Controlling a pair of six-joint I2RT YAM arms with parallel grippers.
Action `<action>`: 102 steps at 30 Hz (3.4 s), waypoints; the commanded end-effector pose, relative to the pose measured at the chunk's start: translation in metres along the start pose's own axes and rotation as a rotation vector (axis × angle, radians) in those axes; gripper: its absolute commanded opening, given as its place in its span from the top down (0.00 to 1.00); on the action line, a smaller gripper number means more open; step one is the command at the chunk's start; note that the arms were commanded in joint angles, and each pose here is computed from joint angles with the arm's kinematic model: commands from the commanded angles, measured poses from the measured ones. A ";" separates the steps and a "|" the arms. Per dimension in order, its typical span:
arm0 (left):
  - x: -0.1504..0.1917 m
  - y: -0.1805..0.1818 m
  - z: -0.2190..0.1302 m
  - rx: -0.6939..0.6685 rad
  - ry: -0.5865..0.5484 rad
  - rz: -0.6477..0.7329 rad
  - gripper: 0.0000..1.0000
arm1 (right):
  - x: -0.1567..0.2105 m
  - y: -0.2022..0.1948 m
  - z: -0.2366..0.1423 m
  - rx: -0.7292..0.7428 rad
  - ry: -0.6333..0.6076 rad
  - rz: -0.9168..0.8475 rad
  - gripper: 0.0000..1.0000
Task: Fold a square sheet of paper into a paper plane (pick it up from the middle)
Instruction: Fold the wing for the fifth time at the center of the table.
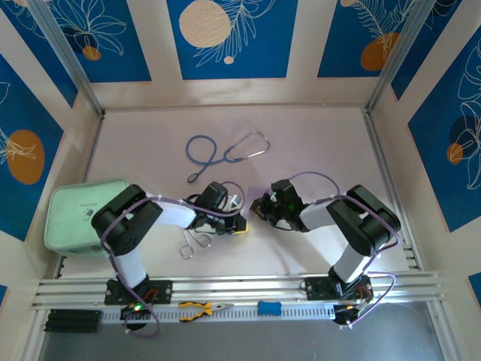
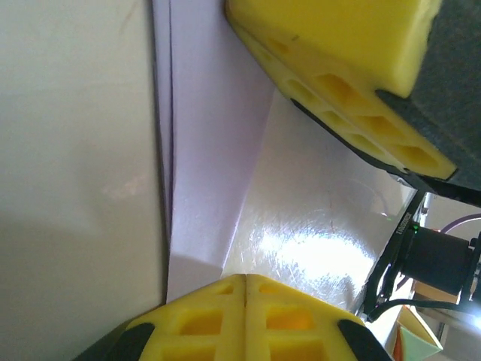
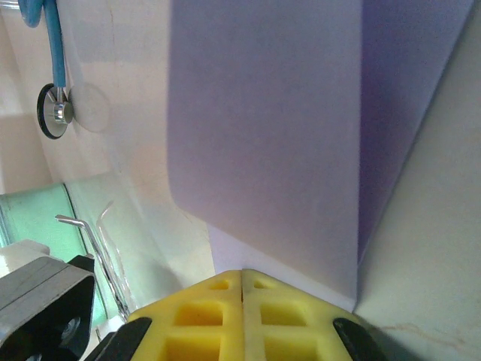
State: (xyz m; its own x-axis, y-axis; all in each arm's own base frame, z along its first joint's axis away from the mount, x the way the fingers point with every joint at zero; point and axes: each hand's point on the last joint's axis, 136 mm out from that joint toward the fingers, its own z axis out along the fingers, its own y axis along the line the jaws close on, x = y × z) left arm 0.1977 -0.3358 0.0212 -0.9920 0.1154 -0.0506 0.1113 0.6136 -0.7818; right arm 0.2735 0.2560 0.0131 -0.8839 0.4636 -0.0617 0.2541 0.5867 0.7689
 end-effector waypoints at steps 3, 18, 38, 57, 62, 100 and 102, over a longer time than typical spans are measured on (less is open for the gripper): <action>0.020 0.000 -0.015 -0.023 0.012 0.032 0.96 | 0.029 -0.077 -0.004 0.269 0.083 0.015 0.95; -0.045 -0.023 -0.019 -0.012 -0.137 0.082 0.93 | 0.029 -0.059 -0.003 0.205 0.108 -0.040 0.94; -0.012 0.025 0.011 -0.138 0.040 0.000 1.00 | 0.027 -0.049 -0.006 0.169 0.111 -0.055 0.94; -0.002 0.037 -0.001 -0.256 0.100 0.117 1.00 | 0.000 0.014 -0.056 -0.010 0.120 -0.272 0.90; -0.004 0.037 -0.001 -0.259 0.097 0.119 1.00 | 0.014 0.022 -0.040 -0.006 0.173 -0.336 0.91; 0.005 0.051 0.000 -0.298 0.149 0.103 1.00 | -0.097 -0.050 -0.045 0.219 -0.047 -0.054 0.92; 0.005 0.051 0.000 -0.299 0.148 0.104 1.00 | -0.096 -0.036 -0.051 0.207 -0.056 -0.097 0.92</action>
State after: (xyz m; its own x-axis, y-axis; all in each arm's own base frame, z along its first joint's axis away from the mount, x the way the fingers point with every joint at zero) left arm 0.2215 -0.3354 0.0184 -0.9509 0.2724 -0.1467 0.2993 0.6900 -0.6590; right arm 0.3274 0.1669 0.0169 -0.8943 0.4297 -0.1245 0.2478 0.7076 0.6617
